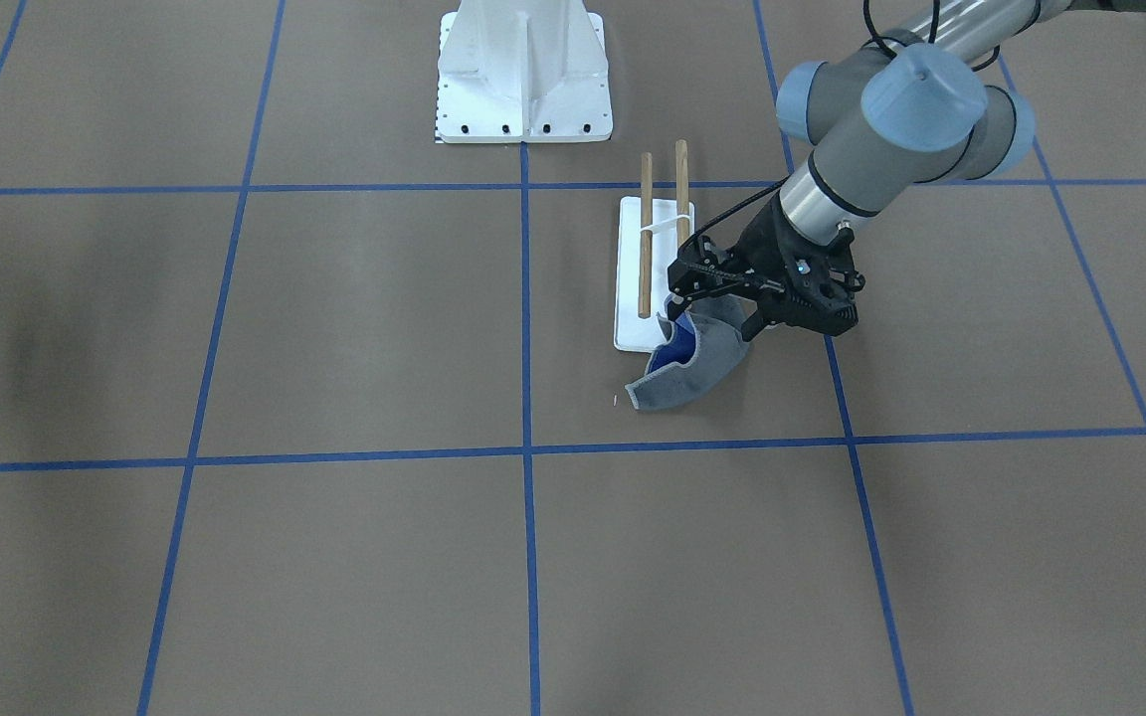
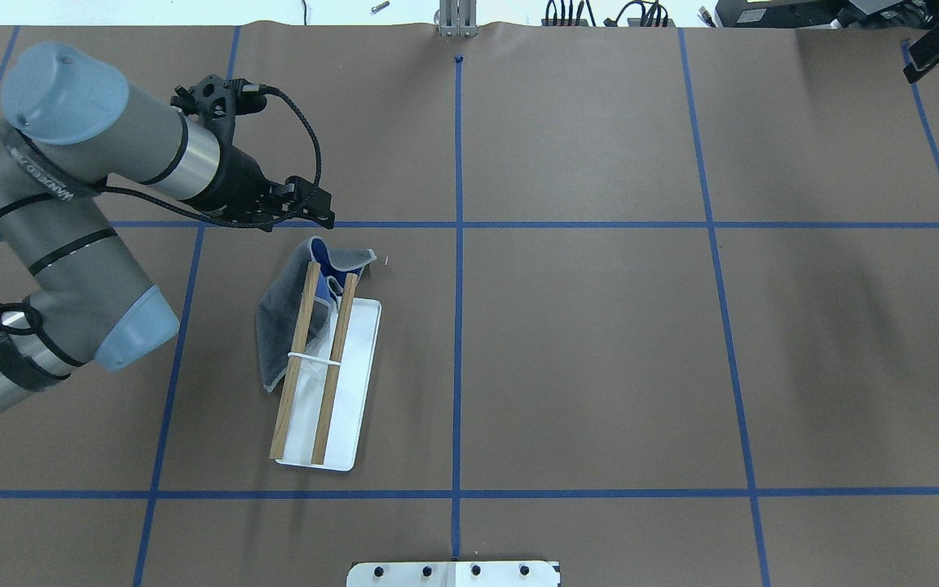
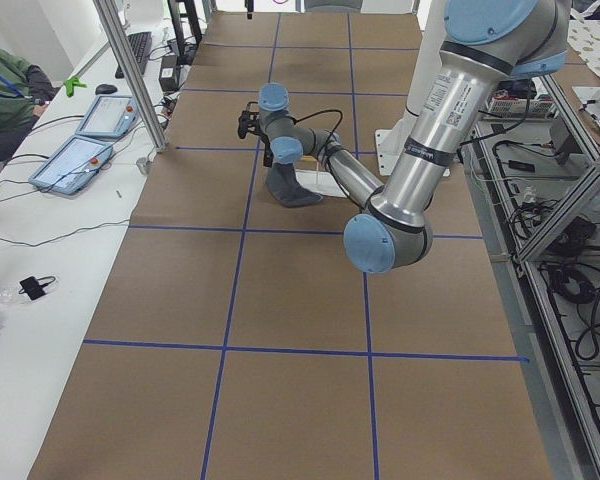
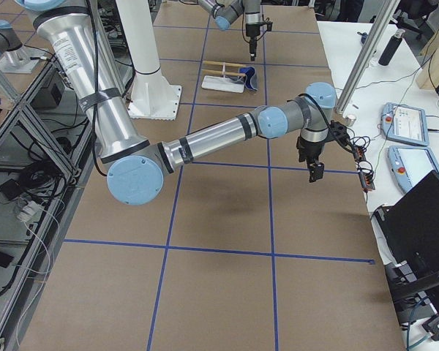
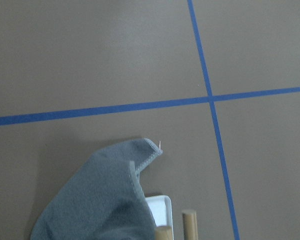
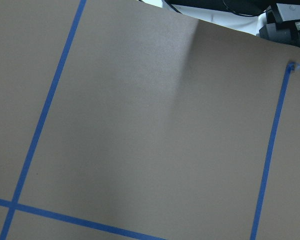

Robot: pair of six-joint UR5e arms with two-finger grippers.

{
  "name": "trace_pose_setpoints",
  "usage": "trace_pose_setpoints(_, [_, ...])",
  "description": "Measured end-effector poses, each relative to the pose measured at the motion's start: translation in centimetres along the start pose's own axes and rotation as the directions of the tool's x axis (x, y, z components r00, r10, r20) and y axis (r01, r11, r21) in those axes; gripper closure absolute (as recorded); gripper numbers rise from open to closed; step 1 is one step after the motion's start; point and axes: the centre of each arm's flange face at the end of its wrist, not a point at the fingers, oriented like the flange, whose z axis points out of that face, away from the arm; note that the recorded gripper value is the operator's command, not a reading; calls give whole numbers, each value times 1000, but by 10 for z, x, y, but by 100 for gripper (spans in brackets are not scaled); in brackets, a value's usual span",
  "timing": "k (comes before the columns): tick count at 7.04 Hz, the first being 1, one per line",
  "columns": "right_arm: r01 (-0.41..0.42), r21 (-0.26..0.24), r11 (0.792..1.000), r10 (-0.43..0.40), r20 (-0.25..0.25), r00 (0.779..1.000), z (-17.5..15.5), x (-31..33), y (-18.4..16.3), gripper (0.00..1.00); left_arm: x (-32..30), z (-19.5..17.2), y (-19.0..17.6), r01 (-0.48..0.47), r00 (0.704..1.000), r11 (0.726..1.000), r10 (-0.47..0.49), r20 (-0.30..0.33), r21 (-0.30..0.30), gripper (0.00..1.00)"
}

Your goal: Hang towel on rack

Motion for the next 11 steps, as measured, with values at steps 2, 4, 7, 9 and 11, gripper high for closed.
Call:
trace_pose_setpoints(2, [-1, -1, 1000, 1, 0, 1000, 0, 0, 0, 0, -6, 21, -12, -2, 998, 1000, 0, 56, 24, 16])
trace_pose_setpoints(4, [-2, -2, 1000, 2, 0, 1000, 1, 1, 1, 0, -2, 39, 3, -15, 997, 1000, 15, 73, 5, 33])
trace_pose_setpoints(7, [-4, -6, 1000, 4, -1, 1000, 3, 2, 3, 0, 4, 58, 22, -29, 995, 1000, 30, 93, -8, 100])
trace_pose_setpoints(9, [-4, -6, 1000, 4, -1, 1000, 3, 2, 3, 0, 1, 57, 21, -23, 994, 1000, 24, 105, -6, 100])
trace_pose_setpoints(11, [-5, -4, 1000, 5, 0, 1000, 1, 2, 2, 0, 8, 27, 10, -8, 993, 1000, 7, 116, 13, 100])
